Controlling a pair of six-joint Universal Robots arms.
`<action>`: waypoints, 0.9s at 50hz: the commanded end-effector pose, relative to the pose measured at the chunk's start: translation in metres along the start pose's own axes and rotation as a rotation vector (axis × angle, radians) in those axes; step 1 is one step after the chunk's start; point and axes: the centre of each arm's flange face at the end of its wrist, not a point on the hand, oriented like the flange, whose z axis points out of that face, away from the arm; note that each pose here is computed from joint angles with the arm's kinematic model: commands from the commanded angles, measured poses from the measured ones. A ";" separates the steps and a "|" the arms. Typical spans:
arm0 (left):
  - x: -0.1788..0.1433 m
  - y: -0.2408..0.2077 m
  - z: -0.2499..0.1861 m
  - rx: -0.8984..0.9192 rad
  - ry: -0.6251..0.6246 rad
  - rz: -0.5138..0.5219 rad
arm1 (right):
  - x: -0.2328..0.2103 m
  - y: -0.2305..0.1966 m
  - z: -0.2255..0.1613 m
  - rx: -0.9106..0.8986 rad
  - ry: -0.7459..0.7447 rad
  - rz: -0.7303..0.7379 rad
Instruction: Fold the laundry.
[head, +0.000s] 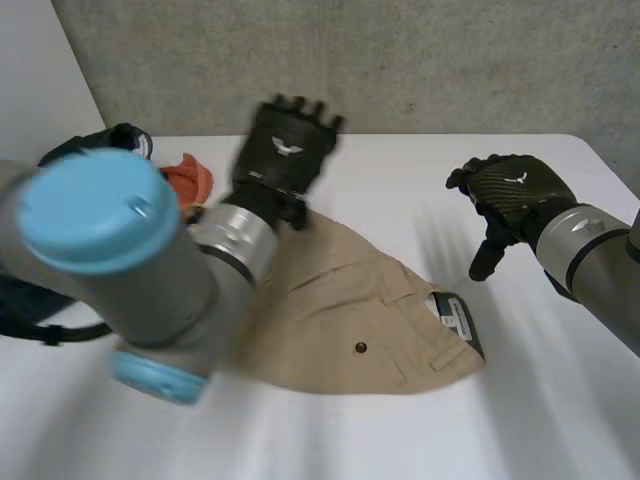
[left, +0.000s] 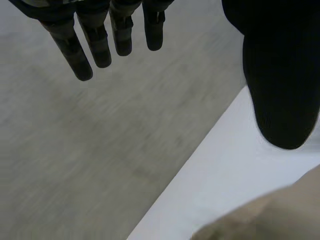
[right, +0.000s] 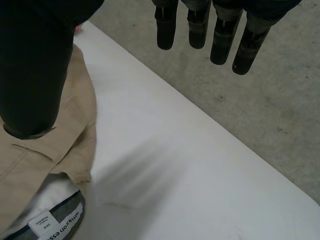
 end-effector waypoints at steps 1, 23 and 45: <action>-0.049 0.038 -0.014 -0.241 -0.065 0.001 | -0.010 0.012 0.001 -0.050 -0.037 -0.076; -0.096 0.130 -0.068 -0.621 -0.162 -0.050 | -0.088 0.023 0.075 0.023 -0.211 -0.145; -0.083 0.164 -0.062 -0.615 -0.094 -0.085 | -0.117 0.053 0.138 -0.003 -0.282 -0.049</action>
